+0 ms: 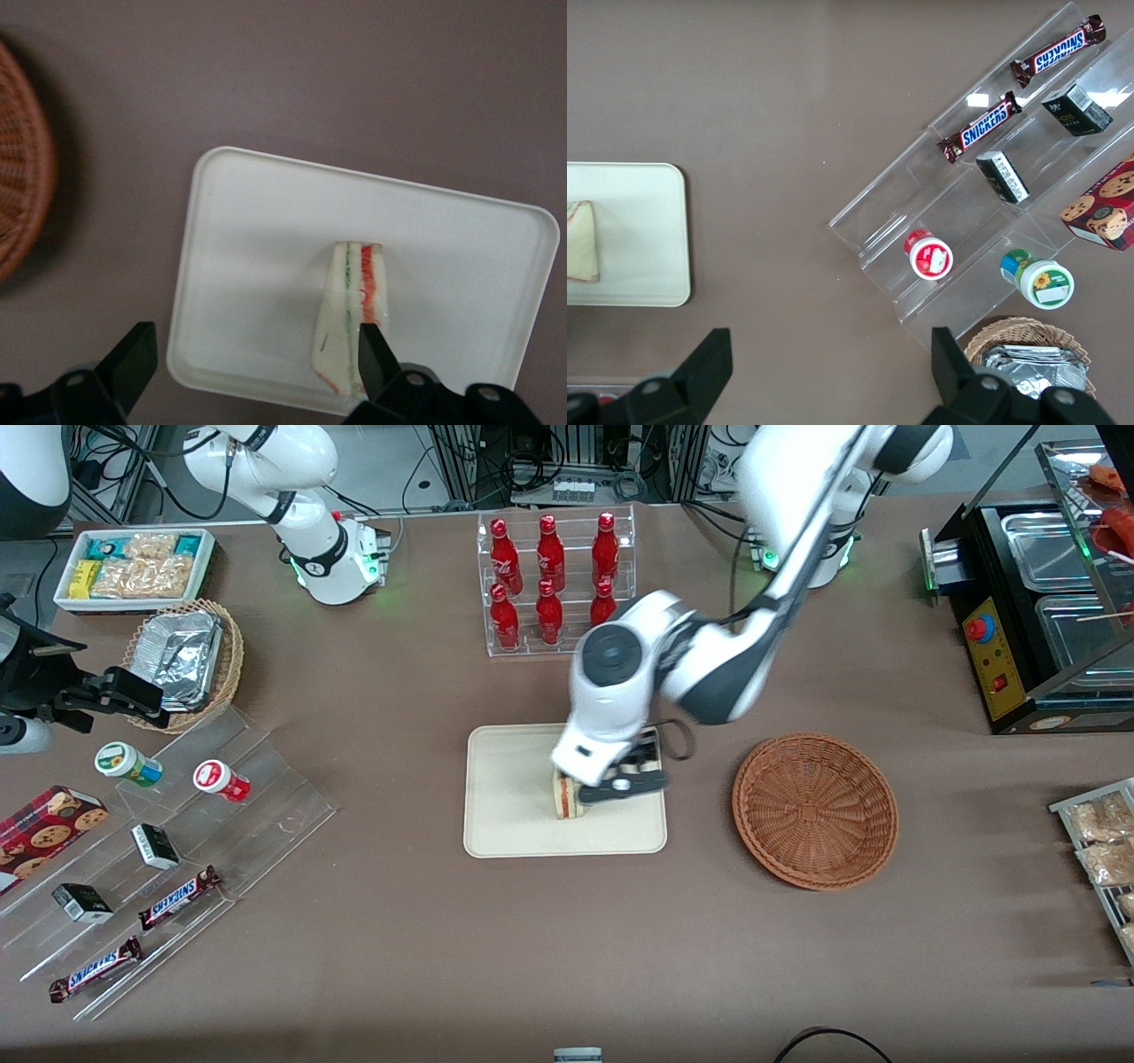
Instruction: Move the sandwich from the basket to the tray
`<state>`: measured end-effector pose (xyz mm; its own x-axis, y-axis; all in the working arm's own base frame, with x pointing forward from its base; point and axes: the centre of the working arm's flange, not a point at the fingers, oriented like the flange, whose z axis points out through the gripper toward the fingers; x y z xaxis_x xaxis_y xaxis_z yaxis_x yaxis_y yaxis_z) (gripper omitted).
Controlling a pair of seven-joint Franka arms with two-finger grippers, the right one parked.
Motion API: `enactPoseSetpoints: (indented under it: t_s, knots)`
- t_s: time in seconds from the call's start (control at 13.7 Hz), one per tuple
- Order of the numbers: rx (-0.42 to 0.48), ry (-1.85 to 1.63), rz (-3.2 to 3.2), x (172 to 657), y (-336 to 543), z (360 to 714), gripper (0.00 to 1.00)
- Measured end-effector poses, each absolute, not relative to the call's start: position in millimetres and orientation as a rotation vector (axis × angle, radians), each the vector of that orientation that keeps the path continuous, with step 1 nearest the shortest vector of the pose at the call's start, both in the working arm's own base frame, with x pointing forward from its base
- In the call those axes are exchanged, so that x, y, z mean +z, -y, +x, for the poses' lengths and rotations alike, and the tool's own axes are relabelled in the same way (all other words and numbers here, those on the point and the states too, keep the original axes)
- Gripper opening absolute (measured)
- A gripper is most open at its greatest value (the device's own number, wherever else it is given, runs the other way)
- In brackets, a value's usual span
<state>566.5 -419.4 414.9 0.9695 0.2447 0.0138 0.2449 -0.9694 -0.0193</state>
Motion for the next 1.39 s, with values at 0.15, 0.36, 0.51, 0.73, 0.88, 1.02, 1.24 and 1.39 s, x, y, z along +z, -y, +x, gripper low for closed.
enactPoseSetpoints:
  t_s: [0.15, 0.36, 0.51, 0.73, 0.88, 1.02, 1.24, 1.39]
  knots:
    - [0.027, 0.409, -3.062, 467, 350, 584, 1.0]
    - [0.101, 0.346, -3.04, 522, 240, 599, 1.0]
    - [0.123, 0.298, -3.055, 546, 180, 601, 1.0]
    - [0.158, 0.182, -3.074, 570, 102, 592, 1.0]
    - [0.17, 0.101, -3.086, 580, 67, 580, 1.0]
    - [0.194, 0.032, -3.086, 581, 47, 561, 1.0]
    - [0.201, 0.018, -3.08, 585, 40, 532, 1.0]
    - [0.181, 0.039, -3.082, 593, 31, 524, 1.0]
